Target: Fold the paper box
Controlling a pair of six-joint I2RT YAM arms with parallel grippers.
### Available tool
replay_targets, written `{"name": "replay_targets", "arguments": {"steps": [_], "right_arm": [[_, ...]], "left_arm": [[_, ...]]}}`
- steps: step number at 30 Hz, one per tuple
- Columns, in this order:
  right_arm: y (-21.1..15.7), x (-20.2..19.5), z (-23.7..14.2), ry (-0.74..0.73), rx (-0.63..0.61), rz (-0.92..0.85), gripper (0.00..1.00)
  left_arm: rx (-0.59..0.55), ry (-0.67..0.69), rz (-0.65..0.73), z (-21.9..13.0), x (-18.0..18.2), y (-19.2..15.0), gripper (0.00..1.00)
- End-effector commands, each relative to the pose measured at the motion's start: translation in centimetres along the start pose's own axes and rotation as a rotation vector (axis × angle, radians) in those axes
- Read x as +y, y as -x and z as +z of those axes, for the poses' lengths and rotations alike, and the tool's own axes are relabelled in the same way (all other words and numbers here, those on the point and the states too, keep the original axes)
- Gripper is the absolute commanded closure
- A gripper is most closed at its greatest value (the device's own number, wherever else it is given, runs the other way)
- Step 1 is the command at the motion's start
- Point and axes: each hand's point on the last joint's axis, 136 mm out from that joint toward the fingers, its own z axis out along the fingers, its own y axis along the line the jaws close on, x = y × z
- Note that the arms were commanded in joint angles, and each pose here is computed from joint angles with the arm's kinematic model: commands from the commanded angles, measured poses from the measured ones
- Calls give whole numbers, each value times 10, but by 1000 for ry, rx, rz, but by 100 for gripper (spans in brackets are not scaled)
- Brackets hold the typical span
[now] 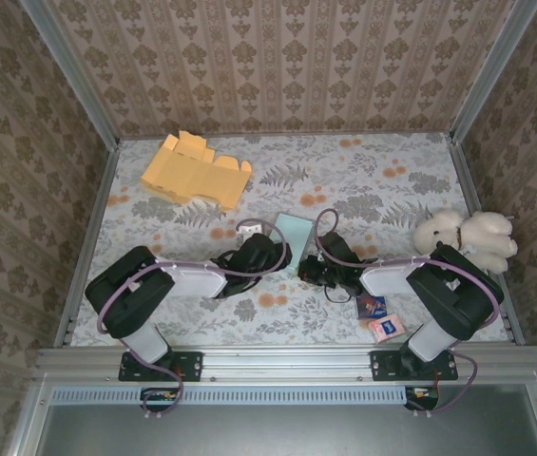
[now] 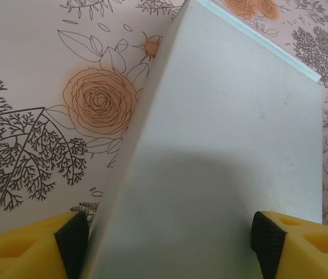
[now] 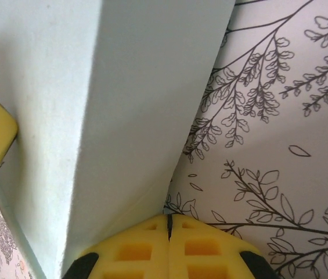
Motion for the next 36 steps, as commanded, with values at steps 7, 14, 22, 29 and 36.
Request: {"name": "replay_targets", "arguments": {"steps": [7, 14, 22, 29, 36], "right_arm": [[-18, -2, -4, 36, 63, -48, 100], [-9, -16, -22, 2, 36, -49, 100], [38, -32, -44, -49, -56, -21, 100], [78, -38, -37, -9, -79, 57, 100], [95, -34, -12, 56, -31, 87, 100]], "left_arm": [[102, -70, -28, -7, 1, -15, 21], [39, -1, -7, -21, 27, 8, 16], [-24, 19, 106, -35, 23, 54, 14], [4, -7, 127, -5, 15, 82, 14], [63, -67, 100, 34, 6, 91, 16]]}}
